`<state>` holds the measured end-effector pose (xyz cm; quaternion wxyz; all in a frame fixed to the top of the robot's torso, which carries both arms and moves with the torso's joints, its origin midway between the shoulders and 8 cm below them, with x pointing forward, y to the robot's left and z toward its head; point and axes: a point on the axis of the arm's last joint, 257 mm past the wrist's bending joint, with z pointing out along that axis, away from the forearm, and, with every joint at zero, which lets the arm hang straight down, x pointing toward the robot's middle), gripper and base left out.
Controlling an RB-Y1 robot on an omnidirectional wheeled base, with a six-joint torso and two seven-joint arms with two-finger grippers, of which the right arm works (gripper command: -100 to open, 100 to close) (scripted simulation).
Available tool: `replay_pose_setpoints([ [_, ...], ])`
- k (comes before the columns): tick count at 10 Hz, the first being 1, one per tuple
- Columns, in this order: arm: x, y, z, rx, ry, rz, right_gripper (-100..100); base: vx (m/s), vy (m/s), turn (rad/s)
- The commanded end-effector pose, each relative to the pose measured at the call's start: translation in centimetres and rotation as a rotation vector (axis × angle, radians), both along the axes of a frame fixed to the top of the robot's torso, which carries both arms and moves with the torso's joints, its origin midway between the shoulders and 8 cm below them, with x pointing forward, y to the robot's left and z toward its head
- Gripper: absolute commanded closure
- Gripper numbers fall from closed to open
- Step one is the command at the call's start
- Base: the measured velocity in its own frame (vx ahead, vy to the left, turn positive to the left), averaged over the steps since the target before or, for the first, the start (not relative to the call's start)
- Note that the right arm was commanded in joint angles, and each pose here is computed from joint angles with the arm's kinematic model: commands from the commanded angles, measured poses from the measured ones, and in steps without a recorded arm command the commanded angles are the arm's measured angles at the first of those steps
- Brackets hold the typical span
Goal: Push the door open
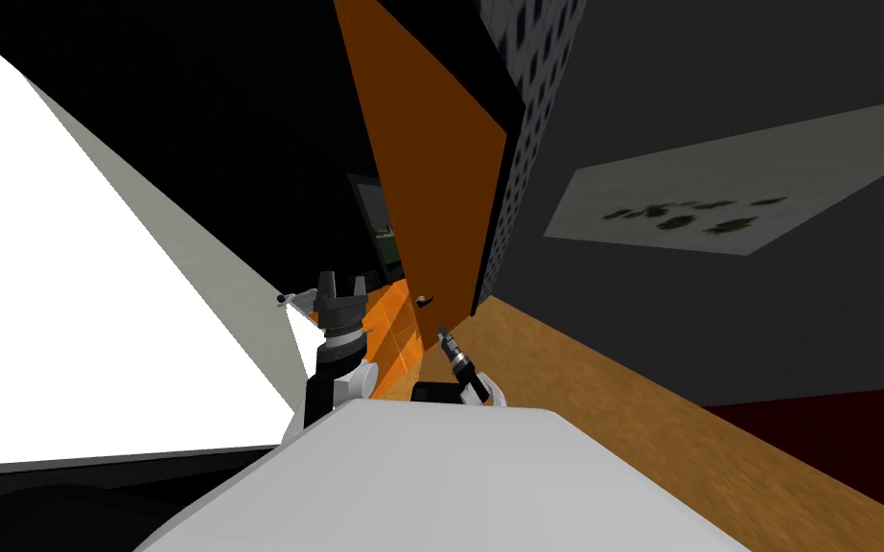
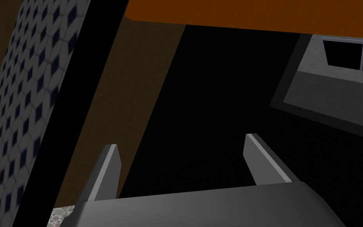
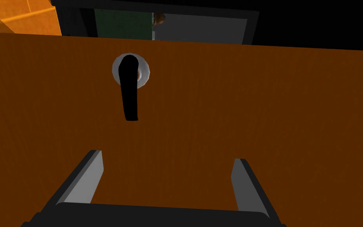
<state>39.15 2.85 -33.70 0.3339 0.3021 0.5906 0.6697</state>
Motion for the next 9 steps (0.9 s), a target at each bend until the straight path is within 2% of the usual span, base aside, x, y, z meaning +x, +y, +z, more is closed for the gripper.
replay_pose_setpoints([
  [1,-0.6,0.5,-1.2,-0.016,0.018,0.023,-100,0.142,-0.004,-0.019],
  [7,-2.8,2.2,-5.4,-0.083,0.085,0.107,-100,0.209,-0.029,-0.012],
  [8,-2.6,2.0,-4.9,-0.075,0.078,0.098,-100,0.109,0.000,0.000],
  [9,-2.5,1.9,-5.1,-0.079,0.081,0.095,-100,0.097,0.068,0.031],
])
